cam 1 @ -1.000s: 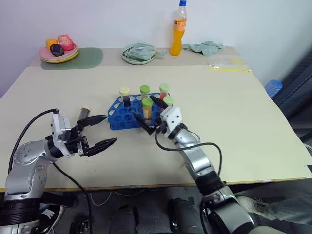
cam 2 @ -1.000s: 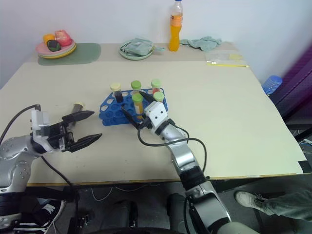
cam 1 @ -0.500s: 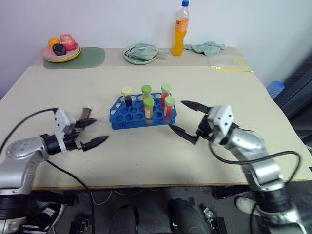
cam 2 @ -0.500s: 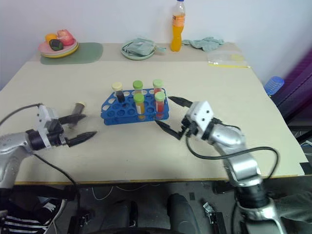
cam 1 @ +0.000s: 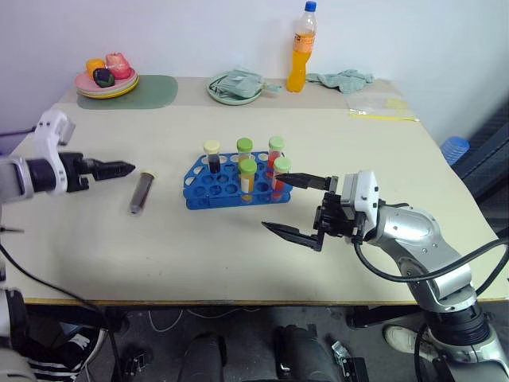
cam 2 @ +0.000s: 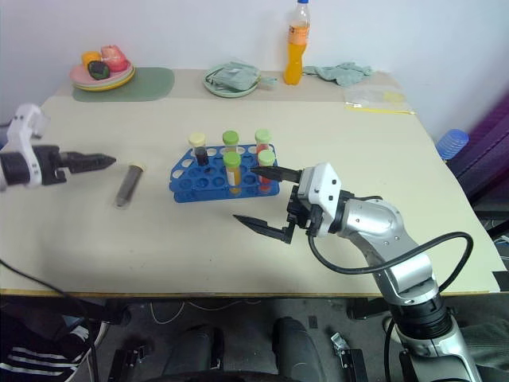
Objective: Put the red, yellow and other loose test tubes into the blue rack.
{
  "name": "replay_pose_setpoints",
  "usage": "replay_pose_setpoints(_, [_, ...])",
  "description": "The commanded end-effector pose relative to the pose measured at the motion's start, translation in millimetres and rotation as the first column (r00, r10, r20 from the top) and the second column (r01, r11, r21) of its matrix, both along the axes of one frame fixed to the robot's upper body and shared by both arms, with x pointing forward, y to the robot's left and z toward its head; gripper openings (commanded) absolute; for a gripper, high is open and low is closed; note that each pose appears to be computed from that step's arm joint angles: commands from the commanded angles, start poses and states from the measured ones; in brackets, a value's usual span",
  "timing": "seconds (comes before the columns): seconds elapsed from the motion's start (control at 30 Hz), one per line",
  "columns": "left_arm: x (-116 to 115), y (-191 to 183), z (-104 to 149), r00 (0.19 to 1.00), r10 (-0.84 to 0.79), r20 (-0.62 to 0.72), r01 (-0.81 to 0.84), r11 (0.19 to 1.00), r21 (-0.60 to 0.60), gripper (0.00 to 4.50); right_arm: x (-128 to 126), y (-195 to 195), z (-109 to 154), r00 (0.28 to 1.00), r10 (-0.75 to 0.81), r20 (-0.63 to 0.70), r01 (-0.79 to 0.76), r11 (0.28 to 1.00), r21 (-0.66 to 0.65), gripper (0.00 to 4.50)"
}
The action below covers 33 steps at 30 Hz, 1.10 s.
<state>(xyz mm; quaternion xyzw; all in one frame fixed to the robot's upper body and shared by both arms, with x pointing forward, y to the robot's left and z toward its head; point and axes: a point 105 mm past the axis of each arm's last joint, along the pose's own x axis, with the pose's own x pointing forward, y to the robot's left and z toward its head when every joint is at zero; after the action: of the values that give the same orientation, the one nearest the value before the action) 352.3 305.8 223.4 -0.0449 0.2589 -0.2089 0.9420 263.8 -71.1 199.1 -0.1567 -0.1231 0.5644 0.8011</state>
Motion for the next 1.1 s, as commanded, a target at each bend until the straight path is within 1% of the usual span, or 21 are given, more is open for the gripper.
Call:
replay_pose_setpoints(0.03, [6,15,-15,0.990,0.025,-0.139,-0.016,0.998,0.063,4.50,-3,4,6,0.998,0.001,0.056,-0.002,1.000,0.019,4.46])
replay_pose_setpoints(0.13, [11,18,-26,0.975,0.021,-0.222,0.007,0.992,0.124,4.50,-2,6,6,0.998,-0.006,0.063,0.005,1.000,0.024,4.46])
replay_pose_setpoints(0.17, [14,15,-29,0.971,0.004,-0.238,0.029,0.990,0.135,4.50,-2,6,6,0.998,-0.010,0.066,0.008,1.000,0.024,4.46])
replay_pose_setpoints(0.23, [19,12,-36,0.962,0.023,-0.272,0.019,0.988,0.151,4.50,-2,6,6,0.997,-0.017,0.075,0.015,1.000,0.027,4.46])
replay_pose_setpoints(0.27, [22,12,-39,0.959,0.023,-0.282,0.030,0.983,0.183,4.50,-1,6,6,0.997,-0.022,0.076,0.019,0.999,0.029,4.46])
replay_pose_setpoints(0.43, [27,8,-49,0.949,0.041,-0.313,0.031,0.975,0.221,4.50,0,3,5,0.995,-0.050,0.085,0.048,0.998,0.029,4.46])
replay_pose_setpoints(0.57, [26,-1,-57,0.935,0.010,-0.355,0.064,0.978,0.196,4.50,2,1,5,0.994,-0.067,0.087,0.065,0.998,0.027,4.46])
replay_pose_setpoints(0.63, [26,-7,-60,0.928,-0.035,-0.371,0.115,0.974,0.196,4.50,3,2,6,0.993,-0.071,0.089,0.069,0.997,0.027,4.46])
replay_pose_setpoints(0.73, [31,-10,-69,0.934,-0.023,-0.357,0.098,0.976,0.195,4.50,5,5,10,0.991,-0.082,0.102,0.079,0.996,0.035,4.46])
replay_pose_setpoints(0.77, [31,-10,-71,0.934,-0.010,-0.358,0.080,0.980,0.180,4.09,6,5,11,0.990,-0.087,0.108,0.084,0.996,0.036,4.50])
replay_pose_setpoints(0.8, [30,-11,-73,0.933,-0.004,-0.360,0.070,0.983,0.170,3.97,6,5,12,0.990,-0.090,0.111,0.087,0.996,0.036,4.50])
replay_pose_setpoints(0.83, [30,-11,-74,0.932,0.001,-0.361,0.061,0.985,0.161,3.68,7,5,13,0.989,-0.093,0.112,0.089,0.995,0.037,4.50])
replay_pose_setpoints(0.93, [30,-11,-78,0.931,0.007,-0.364,0.055,0.986,0.159,2.25,8,5,14,0.988,-0.100,0.114,0.096,0.995,0.037,4.50])
replay_pose_setpoints(1.0, [35,-9,-73,0.947,0.035,-0.320,0.015,0.988,0.151,1.20,9,4,16,0.987,-0.108,0.115,0.105,0.994,0.036,4.50])
replay_pose_setpoints(1.03, [37,-8,-71,0.952,0.043,-0.302,0.004,0.988,0.154,0.82,9,3,16,0.987,-0.111,0.116,0.108,0.994,0.036,4.50])
replay_pose_setpoints(1.07, [40,-7,-66,0.963,0.053,-0.264,-0.013,0.988,0.152,0.67,10,3,16,0.986,-0.116,0.118,0.112,0.993,0.034,4.50])
replay_pose_setpoints(1.1, [47,-4,-59,0.976,0.084,-0.201,-0.054,0.987,0.149,0.67,11,2,16,0.986,-0.120,0.118,0.117,0.993,0.033,4.50])
